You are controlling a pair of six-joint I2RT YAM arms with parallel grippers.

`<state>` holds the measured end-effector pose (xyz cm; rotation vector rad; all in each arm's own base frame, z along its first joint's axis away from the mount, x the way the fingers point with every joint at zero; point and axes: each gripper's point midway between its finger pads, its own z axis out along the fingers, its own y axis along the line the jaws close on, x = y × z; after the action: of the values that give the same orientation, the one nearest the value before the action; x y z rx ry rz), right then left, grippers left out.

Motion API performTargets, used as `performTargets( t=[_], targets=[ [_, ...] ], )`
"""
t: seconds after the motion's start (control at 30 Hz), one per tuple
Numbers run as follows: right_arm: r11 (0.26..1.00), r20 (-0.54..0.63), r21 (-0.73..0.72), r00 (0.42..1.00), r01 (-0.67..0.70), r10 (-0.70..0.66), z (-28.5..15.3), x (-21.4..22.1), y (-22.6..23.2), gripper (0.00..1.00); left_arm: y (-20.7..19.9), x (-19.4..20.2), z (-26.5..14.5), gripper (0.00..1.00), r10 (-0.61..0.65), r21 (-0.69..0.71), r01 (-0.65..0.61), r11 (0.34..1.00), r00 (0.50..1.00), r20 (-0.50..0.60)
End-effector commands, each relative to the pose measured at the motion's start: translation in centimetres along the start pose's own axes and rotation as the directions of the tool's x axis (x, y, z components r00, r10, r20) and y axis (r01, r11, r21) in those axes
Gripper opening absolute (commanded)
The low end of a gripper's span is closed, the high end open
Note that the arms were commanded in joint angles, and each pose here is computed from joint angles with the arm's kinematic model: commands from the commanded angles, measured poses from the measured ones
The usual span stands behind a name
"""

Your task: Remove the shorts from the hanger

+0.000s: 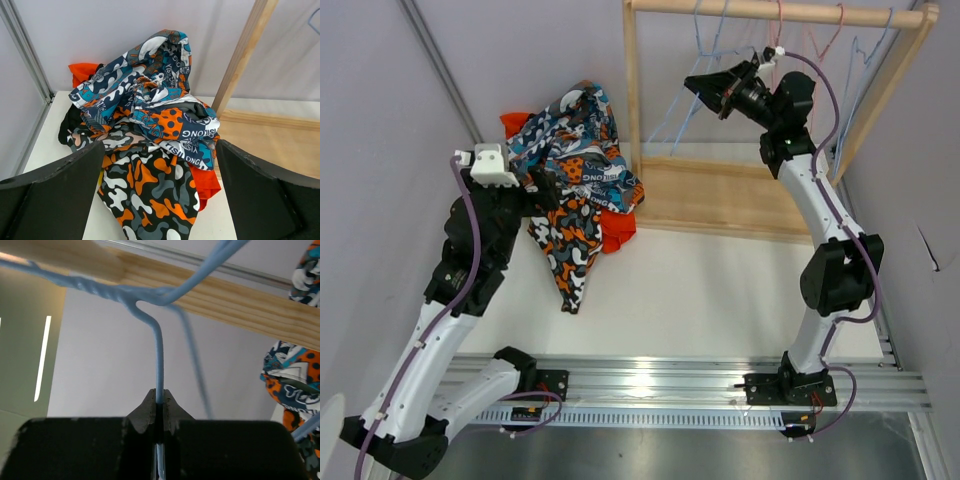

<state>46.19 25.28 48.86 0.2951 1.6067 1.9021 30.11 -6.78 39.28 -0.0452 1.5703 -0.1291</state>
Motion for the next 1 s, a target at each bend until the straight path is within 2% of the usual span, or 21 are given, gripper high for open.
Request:
performTargets(
  t=[0.0,0.13,0.17,0.2,0.27,0.3,0.33,0.5,0.6,0.63,0.67,0.73,0.77,0.83,0.87,0.97],
  targets=[
    [0.996,0.01,-0.073,0.999,0.049,-0.049,-1.7,1.0,3.5,0.0,-0.9,-1.1,-0.6,0.99,-0.039,0.04,0.038,0.998,0.999,0.016],
    [0.996,0.006,-0.065,0.998,0.061,-0.06,-2.4,2.2,4.1,0.01,-0.9,-1.5,-1.2,0.99,-0.043,0.044,0.042,0.998,0.999,0.021],
    [0.997,0.01,-0.052,0.998,0.062,-0.061,-2.6,2.3,4.2,0.06,-0.8,-1.6,-1.4,0.99,-0.045,0.044,0.044,0.998,0.999,0.024],
    [0.996,0.015,-0.043,0.997,0.081,-0.08,-2.8,2.4,4.2,0.26,-0.8,-1.7,-1.5,0.99,-0.045,0.046,0.044,0.998,0.999,0.024],
    [0.991,0.021,-0.052,0.993,0.12,-0.119,-3.5,3.2,5.9,0.58,-0.8,-1.8,-1.9,0.99,-0.047,0.049,0.046,0.998,0.999,0.023],
    [0.993,0.026,-0.03,0.993,0.118,-0.118,-3.7,3.4,5.8,0.86,-0.8,-2.1,-2.2,0.99,-0.052,0.051,0.051,0.997,0.998,0.028],
    [0.987,0.029,-0.036,0.987,0.159,-0.158,-4.3,3.9,7.0,0.99,-0.7,-2.0,-2.4,0.99,-0.052,0.052,0.051,0.997,0.998,0.024],
    [0.974,0.035,0.015,0.973,0.226,-0.227,-6.4,6.6,9.2,0.99,-0.6,-2.7,-3.7,0.99,-0.063,0.066,0.06,0.996,0.998,0.031],
    [0.949,0.031,0.07,0.95,0.309,-0.312,-9.1,9.1,10.5,0.99,-0.5,-3.1,-4.7,0.99,-0.069,0.079,0.066,0.995,0.997,0.033],
    [0.933,0.067,0.11,0.934,0.343,-0.352,-9.8,9.1,10.8,0.99,-0.5,-3.3,-5.1,0.99,-0.069,0.087,0.066,0.994,0.997,0.036],
    [0.895,0.059,0.164,0.901,0.416,-0.429,-11.9,10.4,11.3,0.99,-0.5,-3.2,-5.4,0.99,-0.064,0.09,0.061,0.994,0.998,0.028],
    [0.846,0.104,0.257,0.857,0.467,-0.504,-14.2,10.2,11.5,0.99,-0.6,-3.6,-6.0,0.99,-0.063,0.111,0.059,0.992,0.998,0.03],
    [0.797,0.09,0.32,0.821,0.511,-0.563,-16.7,10.9,11.8,0.99,-0.6,-3.7,-6.2,0.99,-0.061,0.114,0.057,0.992,0.998,0.024],
    [0.732,0.1,0.449,0.785,0.513,-0.611,-19.4,10.4,10.7,0.99,-0.5,-4.1,-6.8,0.99,-0.057,0.121,0.053,0.991,0.998,0.029],
    [0.686,0.093,0.473,0.743,0.553,-0.663,-20.8,10.7,11.1,0.99,-0.4,-4.1,-6.9,0.99,-0.055,0.118,0.051,0.992,0.998,0.029],
    [0.632,0.041,0.546,0.736,0.55,-0.676,-22.5,10.9,9.1,0.99,0.0,-4.3,-7.4,0.99,-0.053,0.108,0.049,0.993,0.998,0.033]
  ],
)
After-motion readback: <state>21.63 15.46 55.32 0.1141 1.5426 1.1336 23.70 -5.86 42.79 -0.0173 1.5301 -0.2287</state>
